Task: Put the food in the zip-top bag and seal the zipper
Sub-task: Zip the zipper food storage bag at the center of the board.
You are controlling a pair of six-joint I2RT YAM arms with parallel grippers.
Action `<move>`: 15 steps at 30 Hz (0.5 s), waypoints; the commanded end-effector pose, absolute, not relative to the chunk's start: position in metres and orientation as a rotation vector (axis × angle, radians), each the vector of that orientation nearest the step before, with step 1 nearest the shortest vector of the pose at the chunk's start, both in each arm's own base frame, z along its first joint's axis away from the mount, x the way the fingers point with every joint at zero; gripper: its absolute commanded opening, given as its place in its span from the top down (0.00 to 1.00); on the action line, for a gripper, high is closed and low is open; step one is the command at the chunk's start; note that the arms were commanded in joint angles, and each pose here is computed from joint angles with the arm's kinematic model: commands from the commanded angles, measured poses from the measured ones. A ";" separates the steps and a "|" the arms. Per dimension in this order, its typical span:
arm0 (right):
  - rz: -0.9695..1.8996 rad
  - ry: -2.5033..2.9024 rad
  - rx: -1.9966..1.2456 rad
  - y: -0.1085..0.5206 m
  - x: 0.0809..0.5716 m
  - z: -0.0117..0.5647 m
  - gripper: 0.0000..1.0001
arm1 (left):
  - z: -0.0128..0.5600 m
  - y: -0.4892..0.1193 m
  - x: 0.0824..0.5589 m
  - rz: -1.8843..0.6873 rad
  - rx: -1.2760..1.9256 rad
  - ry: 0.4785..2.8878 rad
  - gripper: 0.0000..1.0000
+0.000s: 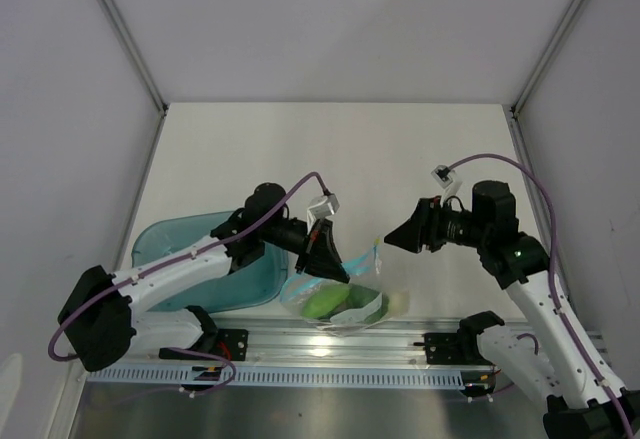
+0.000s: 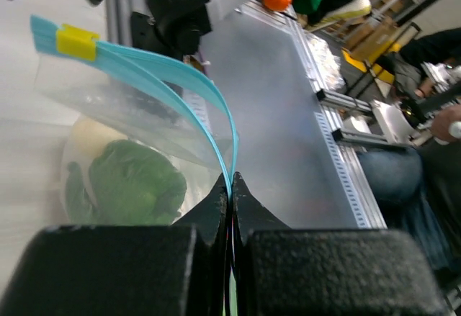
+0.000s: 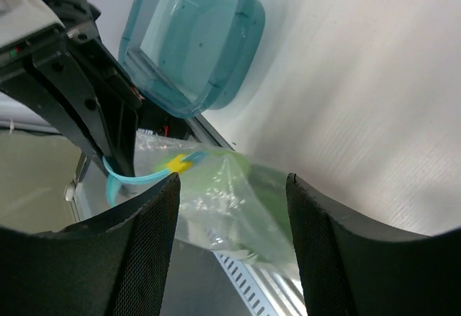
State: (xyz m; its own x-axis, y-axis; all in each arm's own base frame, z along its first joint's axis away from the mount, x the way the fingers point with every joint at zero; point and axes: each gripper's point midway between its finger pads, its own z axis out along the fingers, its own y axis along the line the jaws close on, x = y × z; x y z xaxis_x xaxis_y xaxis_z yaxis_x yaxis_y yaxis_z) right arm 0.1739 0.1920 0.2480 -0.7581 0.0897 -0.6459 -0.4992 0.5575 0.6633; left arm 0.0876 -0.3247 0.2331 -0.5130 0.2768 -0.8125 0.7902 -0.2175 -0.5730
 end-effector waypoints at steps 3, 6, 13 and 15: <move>1.288 1.975 -0.444 0.204 0.171 0.252 0.37 | 0.258 -0.310 0.069 -1.915 1.408 1.388 0.99; 1.379 1.932 -0.508 0.214 0.160 0.245 0.37 | 0.261 -0.303 0.067 -1.945 1.421 1.329 0.99; 1.460 1.797 -0.721 0.235 0.131 0.252 0.37 | 0.265 -0.290 0.063 -2.017 1.445 1.225 0.99; 1.502 1.750 -0.761 0.239 0.124 0.258 0.37 | 0.258 -0.297 0.070 -2.082 1.415 1.335 0.99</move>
